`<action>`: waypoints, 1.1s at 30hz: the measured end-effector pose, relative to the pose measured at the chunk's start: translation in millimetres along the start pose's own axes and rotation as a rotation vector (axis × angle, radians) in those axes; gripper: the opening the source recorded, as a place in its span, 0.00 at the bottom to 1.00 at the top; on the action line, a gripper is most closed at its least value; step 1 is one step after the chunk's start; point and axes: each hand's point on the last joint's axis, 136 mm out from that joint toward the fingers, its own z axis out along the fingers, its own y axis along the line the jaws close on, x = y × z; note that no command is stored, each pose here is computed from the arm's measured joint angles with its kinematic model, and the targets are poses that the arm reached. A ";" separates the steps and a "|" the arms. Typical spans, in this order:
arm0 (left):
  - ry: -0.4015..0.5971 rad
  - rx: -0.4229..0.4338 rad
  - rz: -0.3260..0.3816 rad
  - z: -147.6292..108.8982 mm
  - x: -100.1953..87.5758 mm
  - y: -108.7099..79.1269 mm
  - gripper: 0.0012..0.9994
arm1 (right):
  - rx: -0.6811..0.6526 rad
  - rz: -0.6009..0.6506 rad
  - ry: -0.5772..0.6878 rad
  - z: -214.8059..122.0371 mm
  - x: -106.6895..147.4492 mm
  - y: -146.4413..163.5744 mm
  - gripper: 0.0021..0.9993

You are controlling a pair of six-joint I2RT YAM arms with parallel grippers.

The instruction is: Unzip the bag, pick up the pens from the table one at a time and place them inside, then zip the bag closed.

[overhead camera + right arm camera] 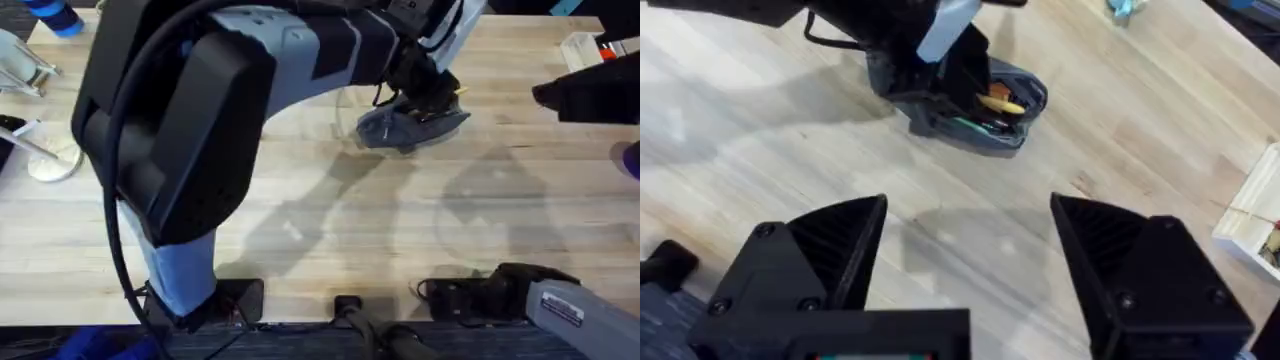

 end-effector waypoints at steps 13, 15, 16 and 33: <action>0.171 -0.132 -0.008 -4.5 40.2 20.1 0.91 | -0.013 -0.003 0.016 10.9 -2.1 -6.8 1.00; 0.172 -0.138 -0.008 -4.7 40.5 21.3 0.99 | -0.013 -0.003 0.016 10.8 -2.1 -6.8 1.00; 0.172 -0.138 -0.008 -4.8 40.5 21.3 0.99 | -0.013 -0.003 0.016 10.9 -2.0 -6.9 1.00; 0.159 -0.178 -0.035 -54.1 26.1 29.9 0.99 | -0.013 -0.003 0.016 10.9 -2.0 -6.9 1.00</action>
